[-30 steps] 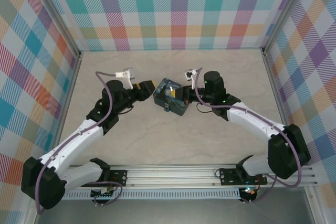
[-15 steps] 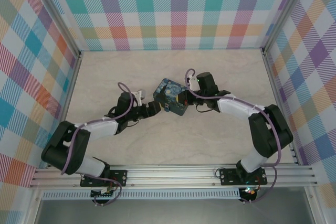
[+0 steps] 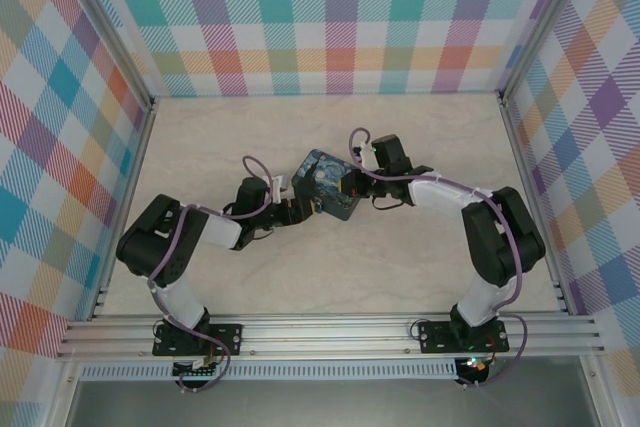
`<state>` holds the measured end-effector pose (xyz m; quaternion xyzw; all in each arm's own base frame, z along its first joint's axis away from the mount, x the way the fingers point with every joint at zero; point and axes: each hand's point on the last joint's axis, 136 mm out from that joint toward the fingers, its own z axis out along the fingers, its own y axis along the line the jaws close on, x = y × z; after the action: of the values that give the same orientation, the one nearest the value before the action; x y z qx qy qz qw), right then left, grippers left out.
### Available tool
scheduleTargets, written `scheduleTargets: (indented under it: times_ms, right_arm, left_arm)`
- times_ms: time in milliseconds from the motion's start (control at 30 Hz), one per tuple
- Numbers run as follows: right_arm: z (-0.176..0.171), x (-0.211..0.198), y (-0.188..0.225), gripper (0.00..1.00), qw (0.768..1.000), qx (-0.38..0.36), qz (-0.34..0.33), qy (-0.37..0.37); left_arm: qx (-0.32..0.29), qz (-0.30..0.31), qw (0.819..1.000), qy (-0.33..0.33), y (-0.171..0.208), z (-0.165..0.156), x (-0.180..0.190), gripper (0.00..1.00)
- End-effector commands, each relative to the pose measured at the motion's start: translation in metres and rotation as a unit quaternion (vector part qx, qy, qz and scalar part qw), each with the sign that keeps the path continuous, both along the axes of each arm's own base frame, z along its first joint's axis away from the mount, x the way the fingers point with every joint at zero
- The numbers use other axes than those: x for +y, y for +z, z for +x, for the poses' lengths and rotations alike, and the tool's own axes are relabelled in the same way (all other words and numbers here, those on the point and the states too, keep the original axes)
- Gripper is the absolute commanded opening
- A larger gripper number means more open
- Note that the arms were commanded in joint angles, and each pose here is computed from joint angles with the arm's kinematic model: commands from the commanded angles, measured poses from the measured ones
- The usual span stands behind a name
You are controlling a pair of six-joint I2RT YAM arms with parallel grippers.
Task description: Unlock the padlock with the key
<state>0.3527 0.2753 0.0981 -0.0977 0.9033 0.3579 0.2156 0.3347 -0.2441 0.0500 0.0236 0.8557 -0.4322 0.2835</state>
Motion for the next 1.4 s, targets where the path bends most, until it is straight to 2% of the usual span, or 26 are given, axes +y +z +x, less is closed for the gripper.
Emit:
scheduleTargets:
  times_ms: [0,433,667,833,1033,1133,1367]
  right_arm:
    - [0.002,-0.005,-0.005,0.02,1.0,0.004,-0.021,-0.001]
    - [-0.012,-0.014,-0.018,0.02,0.998,0.039,-0.045,-0.002]
    - [-0.011,-0.013,-0.017,0.02,0.998,0.038,-0.044,-0.005]
    - [-0.007,-0.014,-0.017,0.02,0.998,0.034,-0.051,-0.016]
    - [-0.006,-0.017,-0.025,0.02,0.997,0.043,-0.06,-0.03]
    - [-0.007,-0.017,-0.028,0.02,0.997,0.044,-0.061,-0.029]
    - [-0.006,-0.014,-0.03,0.02,0.997,0.042,-0.058,-0.026]
  left_arm:
    - [-0.048,-0.024,0.998,-0.02,0.018,0.013,-0.013,0.57]
    - [-0.065,-0.011,0.996,-0.054,0.002,0.021,-0.029,0.56]
    - [-0.055,-0.028,0.993,-0.103,0.0,0.015,-0.048,0.49]
    - [-0.045,-0.027,0.992,-0.112,-0.009,0.011,-0.052,0.46]
    - [-0.044,0.027,0.991,-0.12,-0.031,0.0,-0.051,0.47]
    - [-0.054,0.067,0.99,-0.114,-0.041,-0.004,-0.048,0.52]
    - [-0.086,0.13,0.984,-0.084,-0.05,-0.003,-0.041,0.57]
